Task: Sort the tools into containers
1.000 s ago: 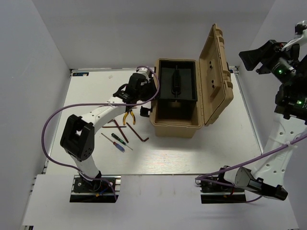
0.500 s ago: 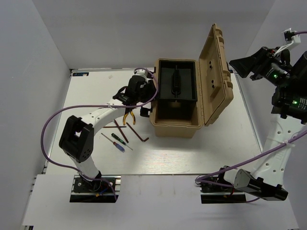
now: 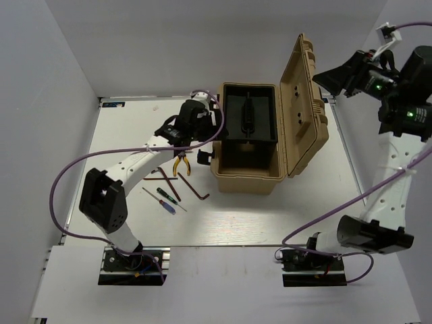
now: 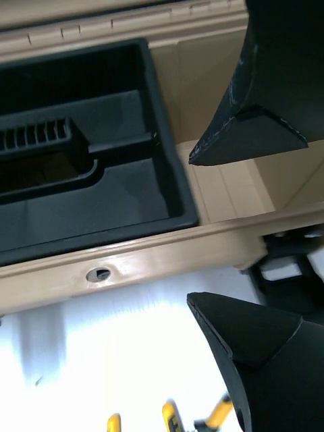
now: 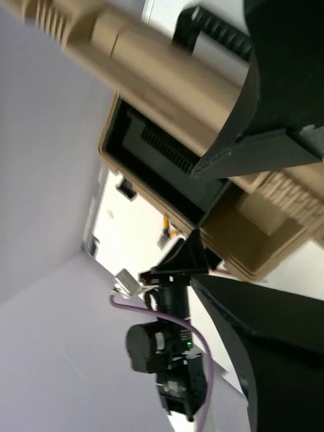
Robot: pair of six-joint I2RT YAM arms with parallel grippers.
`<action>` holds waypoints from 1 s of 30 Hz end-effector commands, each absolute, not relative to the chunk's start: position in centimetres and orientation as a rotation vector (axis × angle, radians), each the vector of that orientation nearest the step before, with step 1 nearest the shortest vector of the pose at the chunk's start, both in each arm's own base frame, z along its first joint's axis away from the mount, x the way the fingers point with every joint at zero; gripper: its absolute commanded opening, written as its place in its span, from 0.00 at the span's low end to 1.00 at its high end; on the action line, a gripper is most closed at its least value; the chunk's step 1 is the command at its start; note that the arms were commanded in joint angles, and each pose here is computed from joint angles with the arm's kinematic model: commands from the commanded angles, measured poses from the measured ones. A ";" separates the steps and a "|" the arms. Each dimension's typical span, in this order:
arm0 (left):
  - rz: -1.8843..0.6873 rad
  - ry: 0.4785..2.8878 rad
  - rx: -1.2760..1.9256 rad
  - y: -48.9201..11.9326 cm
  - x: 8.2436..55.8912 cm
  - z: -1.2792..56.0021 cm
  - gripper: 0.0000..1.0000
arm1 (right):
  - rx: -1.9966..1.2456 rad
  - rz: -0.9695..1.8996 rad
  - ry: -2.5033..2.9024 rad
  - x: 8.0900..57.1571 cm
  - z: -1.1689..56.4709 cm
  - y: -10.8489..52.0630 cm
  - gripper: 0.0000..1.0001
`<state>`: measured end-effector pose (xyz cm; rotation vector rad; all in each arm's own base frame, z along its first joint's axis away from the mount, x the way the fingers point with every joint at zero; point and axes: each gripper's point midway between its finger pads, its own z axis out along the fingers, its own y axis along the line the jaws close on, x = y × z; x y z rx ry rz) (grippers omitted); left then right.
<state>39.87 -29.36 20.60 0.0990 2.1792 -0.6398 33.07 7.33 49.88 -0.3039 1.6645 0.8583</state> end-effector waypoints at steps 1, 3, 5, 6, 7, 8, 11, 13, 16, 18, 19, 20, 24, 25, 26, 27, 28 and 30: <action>-0.633 2.032 0.104 -27.3 38.7 28.1 0.86 | -0.519 0.974 1.593 31.0 51.7 11.3 0.63; -0.551 1.984 0.081 -24.9 38.4 29.7 0.86 | -0.659 1.052 1.545 29.5 52.0 14.6 0.58; -0.456 1.973 0.046 -22.8 38.0 29.5 0.86 | -0.759 1.086 1.532 28.6 51.0 17.4 0.51; -0.418 1.973 0.017 -21.5 37.8 29.4 0.86 | -0.770 1.081 1.536 28.4 50.7 18.0 0.49; -0.397 1.957 -0.004 -20.4 36.9 29.7 0.86 | -0.857 1.095 1.512 27.2 50.2 20.8 0.46; -0.335 1.950 -0.050 -18.8 37.0 29.5 0.86 | -0.877 1.110 1.547 26.7 49.1 21.6 0.44; -0.208 1.945 -0.136 -15.0 36.1 29.0 0.86 | -1.035 1.023 1.600 26.5 44.7 26.0 0.41; -0.128 1.978 -0.181 -13.1 35.2 27.5 0.86 | -1.046 0.877 1.712 27.5 41.2 27.5 0.33; -0.015 1.990 -0.318 -9.2 33.8 25.0 0.79 | -1.116 0.714 1.861 28.1 35.6 30.5 0.15; 0.026 2.019 -0.375 -7.6 32.7 22.4 0.62 | -1.178 0.605 1.949 28.5 31.5 32.5 0.04; 0.036 2.014 -0.403 -6.9 32.2 22.3 0.53 | -1.199 0.584 1.978 28.7 29.9 33.2 0.00; 0.049 2.042 -0.412 -6.5 31.4 21.3 0.44 | -1.210 0.566 1.995 28.7 29.1 33.5 0.00; 0.078 2.062 -0.521 -4.3 28.9 20.2 0.27 | -1.372 0.586 2.006 26.3 25.7 37.1 0.05; 0.095 2.042 -0.547 -3.5 28.3 20.7 0.29 | -1.423 0.567 2.031 26.2 23.8 37.6 0.10; 0.089 2.034 -0.549 -3.2 27.6 20.9 0.35 | -1.452 0.560 2.035 25.8 23.1 37.9 0.22; 0.062 1.982 -0.576 -2.5 26.3 22.5 0.43 | -1.496 0.548 2.039 24.8 21.9 38.7 0.25; 0.055 1.958 -0.584 -2.0 25.7 22.9 0.55 | -1.529 0.535 2.046 24.4 20.7 38.8 0.27; 0.025 1.903 -0.601 -1.4 24.7 24.3 0.62 | -1.594 0.519 2.047 23.2 18.6 39.9 0.31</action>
